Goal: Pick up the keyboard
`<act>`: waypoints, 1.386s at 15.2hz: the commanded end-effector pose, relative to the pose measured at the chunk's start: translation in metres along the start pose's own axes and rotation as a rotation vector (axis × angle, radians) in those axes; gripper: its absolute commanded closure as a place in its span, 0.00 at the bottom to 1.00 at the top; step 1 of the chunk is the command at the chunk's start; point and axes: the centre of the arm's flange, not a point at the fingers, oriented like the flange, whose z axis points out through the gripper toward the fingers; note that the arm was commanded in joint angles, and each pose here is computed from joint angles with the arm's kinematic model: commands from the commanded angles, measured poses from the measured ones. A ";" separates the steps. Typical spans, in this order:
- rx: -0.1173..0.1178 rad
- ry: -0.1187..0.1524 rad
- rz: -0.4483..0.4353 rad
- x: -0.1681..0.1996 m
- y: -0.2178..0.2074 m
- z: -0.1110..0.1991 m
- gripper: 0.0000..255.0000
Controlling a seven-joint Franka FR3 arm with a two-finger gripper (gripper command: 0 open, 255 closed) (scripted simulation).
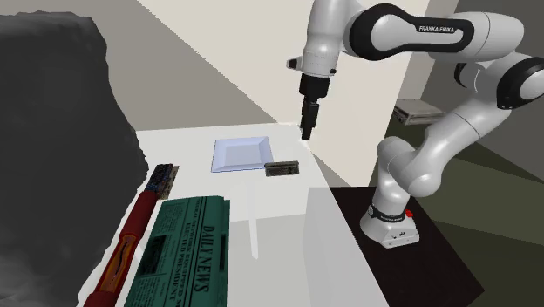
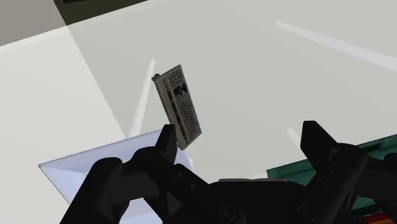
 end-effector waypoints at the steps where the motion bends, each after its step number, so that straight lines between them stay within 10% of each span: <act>1: 0.000 0.000 0.000 0.000 0.000 0.000 0.00; 12: -0.439 -0.234 -0.177 0.095 -0.020 0.138 0.00; 21: -0.455 -0.242 -0.183 0.093 -0.014 0.183 0.00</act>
